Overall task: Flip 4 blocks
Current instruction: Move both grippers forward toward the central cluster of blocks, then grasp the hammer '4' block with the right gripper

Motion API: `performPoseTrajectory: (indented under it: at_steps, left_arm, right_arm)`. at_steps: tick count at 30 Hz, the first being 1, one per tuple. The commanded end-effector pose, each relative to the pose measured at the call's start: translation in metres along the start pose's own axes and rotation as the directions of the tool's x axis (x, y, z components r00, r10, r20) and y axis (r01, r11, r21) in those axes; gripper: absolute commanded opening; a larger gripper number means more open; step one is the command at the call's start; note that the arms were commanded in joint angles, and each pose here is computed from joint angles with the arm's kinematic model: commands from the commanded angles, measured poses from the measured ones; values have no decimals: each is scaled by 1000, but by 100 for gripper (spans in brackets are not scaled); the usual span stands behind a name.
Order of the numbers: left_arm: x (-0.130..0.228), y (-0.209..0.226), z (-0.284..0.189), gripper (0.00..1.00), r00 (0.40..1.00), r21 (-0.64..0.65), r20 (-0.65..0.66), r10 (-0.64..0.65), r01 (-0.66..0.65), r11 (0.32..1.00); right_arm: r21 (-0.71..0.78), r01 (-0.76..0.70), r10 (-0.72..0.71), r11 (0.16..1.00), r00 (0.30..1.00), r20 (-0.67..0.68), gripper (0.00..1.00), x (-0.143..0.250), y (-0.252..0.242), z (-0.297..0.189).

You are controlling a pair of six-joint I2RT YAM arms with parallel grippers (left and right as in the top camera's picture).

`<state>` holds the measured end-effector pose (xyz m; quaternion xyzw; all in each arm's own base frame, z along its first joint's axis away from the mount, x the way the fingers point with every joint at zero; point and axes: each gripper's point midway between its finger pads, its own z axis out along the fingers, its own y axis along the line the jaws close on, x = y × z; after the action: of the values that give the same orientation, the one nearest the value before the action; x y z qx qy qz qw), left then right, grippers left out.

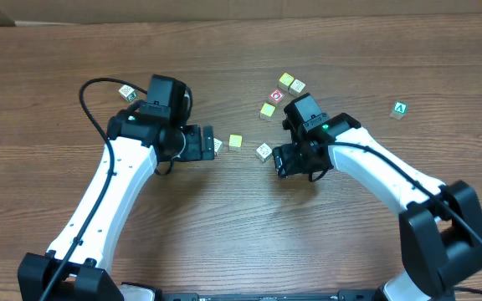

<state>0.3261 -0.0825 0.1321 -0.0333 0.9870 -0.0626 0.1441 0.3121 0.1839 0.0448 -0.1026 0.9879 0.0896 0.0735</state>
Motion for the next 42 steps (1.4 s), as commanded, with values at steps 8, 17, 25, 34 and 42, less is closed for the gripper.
performPoseTrajectory:
  at_steps: [8, 17, 25, 34, 42]
  left_arm:
    - [-13, 5, -3, 100, 999, -14, 37, -31, 32, 999]
    - [-13, 5, -3, 100, 999, -15, 38, -30, 30, 999]
    - [-13, 5, -3, 100, 999, -15, 37, -28, 29, 999]
    - [-10, 6, -3, 100, 999, -18, 27, -28, 29, 999]
    - [-10, 6, -3, 100, 999, -18, 24, -29, 29, 999]
  right_arm:
    - [-45, 52, -50, 998, 998, 48, 72, -17, 4, 1]
    - [-97, 77, -78, 992, 997, -7, 67, -8, 12, 15]
    - [-109, 98, -102, 989, 994, -35, 60, 0, 22, 25]
    - [-101, 65, -73, 993, 995, -70, 43, 5, 20, 38]
    - [-97, 33, -40, 995, 996, -78, 34, 5, 19, 42]
